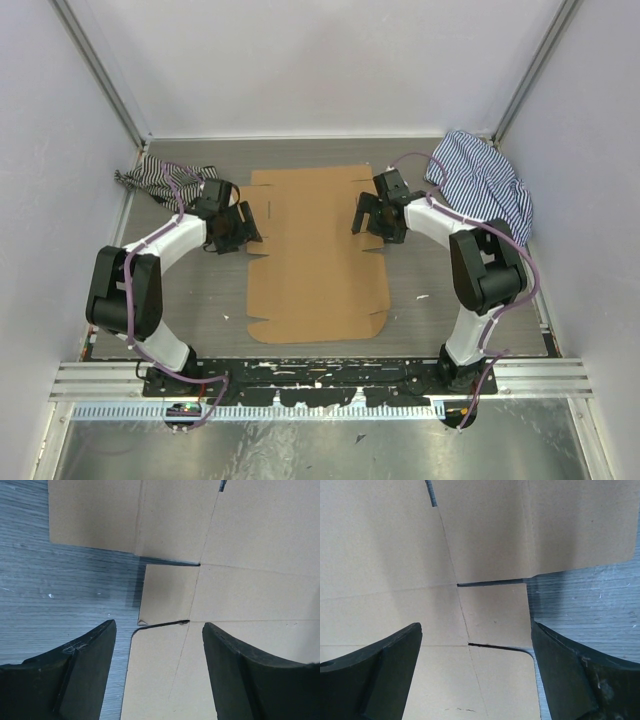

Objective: Fold the paper box

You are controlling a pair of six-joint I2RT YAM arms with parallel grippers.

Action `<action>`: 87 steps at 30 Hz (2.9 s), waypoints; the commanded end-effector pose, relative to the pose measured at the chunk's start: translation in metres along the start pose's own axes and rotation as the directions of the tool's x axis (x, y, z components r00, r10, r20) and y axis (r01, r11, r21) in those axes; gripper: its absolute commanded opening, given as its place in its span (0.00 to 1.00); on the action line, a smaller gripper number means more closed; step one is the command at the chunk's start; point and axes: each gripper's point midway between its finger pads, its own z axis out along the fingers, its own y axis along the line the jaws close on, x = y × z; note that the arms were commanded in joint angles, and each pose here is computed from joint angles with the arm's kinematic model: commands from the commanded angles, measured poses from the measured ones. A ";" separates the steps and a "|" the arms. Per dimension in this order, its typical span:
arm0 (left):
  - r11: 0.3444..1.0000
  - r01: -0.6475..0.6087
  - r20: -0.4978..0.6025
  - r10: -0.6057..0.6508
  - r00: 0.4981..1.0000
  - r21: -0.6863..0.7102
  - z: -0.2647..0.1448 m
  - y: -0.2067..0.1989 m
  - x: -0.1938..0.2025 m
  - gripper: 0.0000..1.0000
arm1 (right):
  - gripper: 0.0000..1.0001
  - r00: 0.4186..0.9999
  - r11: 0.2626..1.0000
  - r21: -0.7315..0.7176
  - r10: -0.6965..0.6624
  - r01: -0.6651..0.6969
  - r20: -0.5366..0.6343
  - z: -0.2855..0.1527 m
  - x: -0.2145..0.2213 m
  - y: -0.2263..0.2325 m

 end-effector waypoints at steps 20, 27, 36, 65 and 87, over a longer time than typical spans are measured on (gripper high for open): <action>0.990 0.001 -0.016 0.002 1.000 0.143 0.016 -0.034 -0.009 0.67 | 0.91 0.998 0.994 -0.100 -0.048 0.051 0.034 -0.007 -0.016 0.025; 0.985 -0.017 -0.008 0.019 1.000 0.169 0.010 -0.046 -0.010 0.65 | 0.90 0.996 0.986 -0.149 -0.067 0.075 0.055 -0.020 -0.025 0.041; 0.979 -0.063 0.007 0.063 0.998 0.195 0.007 -0.072 -0.011 0.64 | 0.89 0.993 0.979 -0.174 -0.096 0.107 0.071 -0.024 -0.030 0.061; 0.990 -0.027 -0.107 0.042 0.993 0.135 0.063 -0.052 0.020 0.64 | 0.89 0.984 0.936 -0.305 -0.171 0.177 0.049 -0.013 -0.018 0.118; 0.990 -0.032 -0.151 0.053 0.987 0.138 0.062 -0.047 0.033 0.62 | 0.87 0.985 0.948 -0.272 -0.174 0.164 -0.012 0.033 0.001 0.112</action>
